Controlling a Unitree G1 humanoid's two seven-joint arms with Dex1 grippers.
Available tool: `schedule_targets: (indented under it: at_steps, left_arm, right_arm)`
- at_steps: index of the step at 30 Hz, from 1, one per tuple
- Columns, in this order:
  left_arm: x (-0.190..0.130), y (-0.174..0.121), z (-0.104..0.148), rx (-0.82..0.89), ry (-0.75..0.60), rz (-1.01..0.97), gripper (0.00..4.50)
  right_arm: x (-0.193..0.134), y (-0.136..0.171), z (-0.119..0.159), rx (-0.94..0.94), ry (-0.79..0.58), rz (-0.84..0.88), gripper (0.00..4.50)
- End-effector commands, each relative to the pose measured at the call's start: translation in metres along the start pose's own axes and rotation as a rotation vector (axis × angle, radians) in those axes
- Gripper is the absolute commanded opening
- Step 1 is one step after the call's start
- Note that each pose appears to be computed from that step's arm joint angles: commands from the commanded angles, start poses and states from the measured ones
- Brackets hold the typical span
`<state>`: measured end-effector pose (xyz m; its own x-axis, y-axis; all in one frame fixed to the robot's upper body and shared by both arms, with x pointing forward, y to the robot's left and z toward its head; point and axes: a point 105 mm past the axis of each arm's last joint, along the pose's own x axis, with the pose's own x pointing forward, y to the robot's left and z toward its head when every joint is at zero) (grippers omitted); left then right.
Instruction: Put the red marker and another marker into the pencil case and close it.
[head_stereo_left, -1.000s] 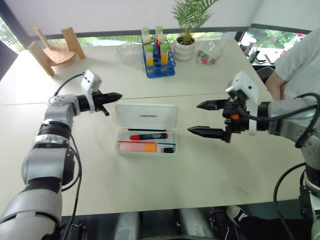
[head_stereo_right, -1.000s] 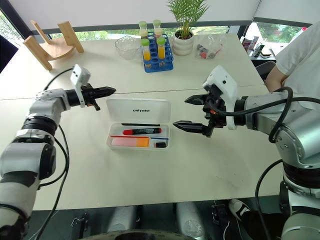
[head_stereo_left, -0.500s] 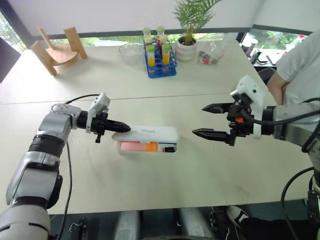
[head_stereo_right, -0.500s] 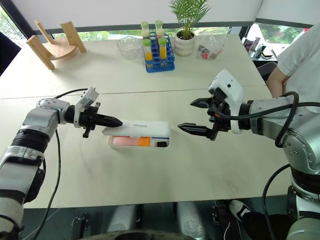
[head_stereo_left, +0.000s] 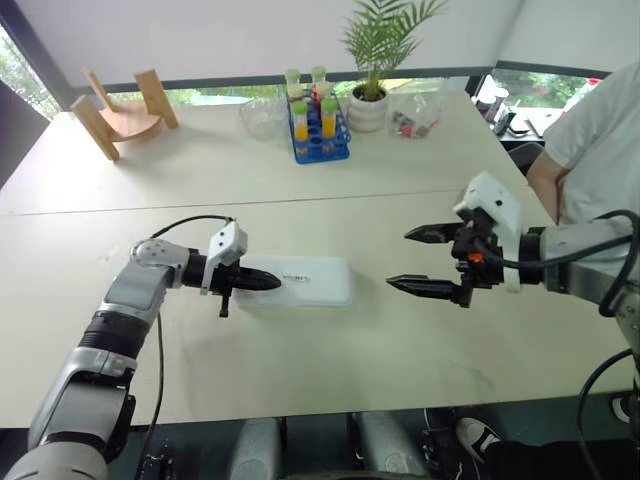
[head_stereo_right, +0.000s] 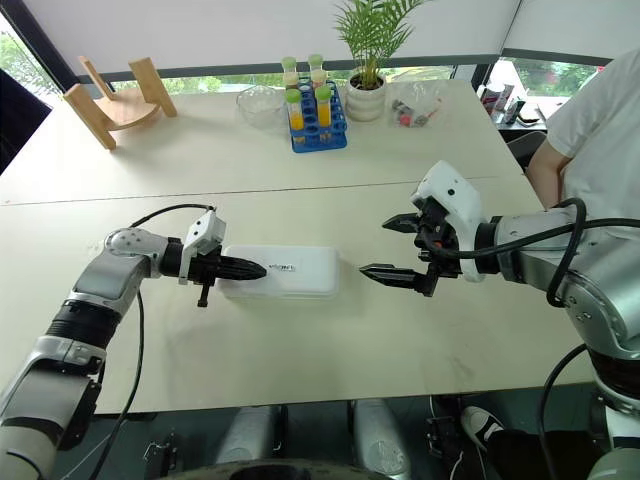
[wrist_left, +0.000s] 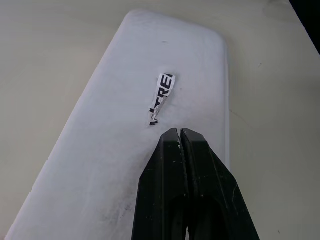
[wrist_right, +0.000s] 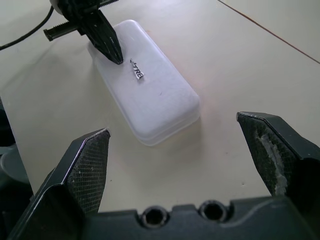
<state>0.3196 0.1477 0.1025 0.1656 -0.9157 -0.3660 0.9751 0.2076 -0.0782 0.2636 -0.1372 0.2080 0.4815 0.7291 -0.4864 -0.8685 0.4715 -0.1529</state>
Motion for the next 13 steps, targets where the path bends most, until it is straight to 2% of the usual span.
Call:
schedule_targets:
  at_steps: [1, 5, 13]
  left_arm:
    - [-0.025, 0.001, 0.028, -0.05, -0.084, 0.074, 0.05]
    - [-0.063, -0.03, 0.064, -0.03, -0.151, 0.113, 0.05]
    - [-0.1, -0.073, 0.06, -0.068, -0.102, 0.26, 0.05]
  right_arm:
    - [-0.004, -0.001, 0.007, -0.046, -0.014, -0.015, 4.5]
    - [-0.007, -0.002, -0.005, -0.025, 0.015, -0.017, 4.5]
    - [-0.013, -0.002, -0.027, 0.003, 0.061, 0.025, 4.5]
